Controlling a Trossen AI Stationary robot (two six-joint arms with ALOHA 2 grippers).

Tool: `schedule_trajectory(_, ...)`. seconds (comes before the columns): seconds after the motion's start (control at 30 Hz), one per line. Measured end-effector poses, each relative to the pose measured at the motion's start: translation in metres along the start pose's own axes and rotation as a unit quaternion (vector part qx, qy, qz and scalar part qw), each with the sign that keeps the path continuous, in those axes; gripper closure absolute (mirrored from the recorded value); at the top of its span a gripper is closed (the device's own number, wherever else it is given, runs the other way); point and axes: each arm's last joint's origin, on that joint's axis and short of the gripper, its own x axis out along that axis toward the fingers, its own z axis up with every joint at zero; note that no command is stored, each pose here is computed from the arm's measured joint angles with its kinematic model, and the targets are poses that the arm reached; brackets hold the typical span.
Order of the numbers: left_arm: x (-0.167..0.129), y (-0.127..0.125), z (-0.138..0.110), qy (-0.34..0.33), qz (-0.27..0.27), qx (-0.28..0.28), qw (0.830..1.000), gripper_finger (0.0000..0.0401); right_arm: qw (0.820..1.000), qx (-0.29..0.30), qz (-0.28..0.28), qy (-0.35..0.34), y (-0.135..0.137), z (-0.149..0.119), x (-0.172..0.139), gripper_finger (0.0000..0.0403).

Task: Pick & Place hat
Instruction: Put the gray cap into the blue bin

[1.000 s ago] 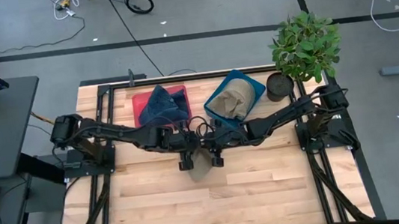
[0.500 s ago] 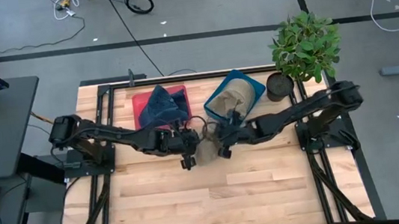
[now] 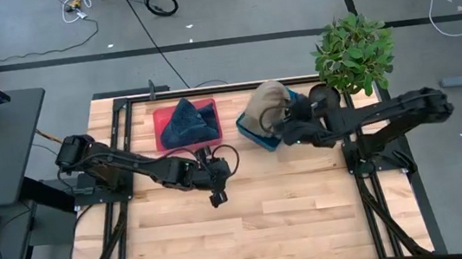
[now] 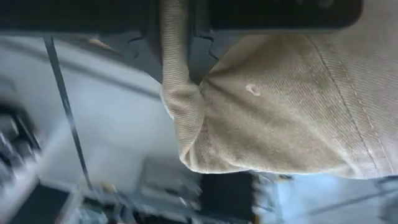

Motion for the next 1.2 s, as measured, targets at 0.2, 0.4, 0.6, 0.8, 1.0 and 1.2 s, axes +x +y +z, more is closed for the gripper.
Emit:
schedule_trajectory(0.2, 0.002, 0.004, 0.001, 0.002, 0.005, -0.004, 1.000, 0.0229, 0.993, 0.073, -0.064, 0.066, -0.001, -0.034, 0.039, 0.0367)
schedule_trajectory(0.4, 0.002, 0.005, 0.001, 0.003, 0.006, -0.005, 1.000, 0.0229, 0.977, 0.142, -0.103, 0.123, 0.006, -0.065, 0.075, 0.0367)
schedule_trajectory(0.6, 0.002, 0.005, 0.001, 0.004, 0.006, -0.004, 1.000, 0.0229, 0.978, 0.127, -0.094, 0.133, 0.023, -0.078, 0.095, 0.0365)
schedule_trajectory(0.8, 0.003, 0.005, 0.000, 0.006, 0.007, -0.004, 1.000, 0.0229, 0.981, 0.073, -0.070, 0.166, 0.025, -0.082, 0.097, 0.0329)
schedule_trajectory(1.0, 0.003, 0.005, 0.000, 0.007, 0.007, -0.003, 1.000, 0.0229, 0.979, 0.052, -0.009, 0.199, 0.020, -0.068, 0.084, 0.0273)
schedule_trajectory(1.2, 0.003, 0.005, 0.000, 0.008, 0.007, -0.002, 1.000, 0.0229, 0.974, 0.054, 0.085, 0.203, 0.005, -0.040, 0.060, 0.0239)
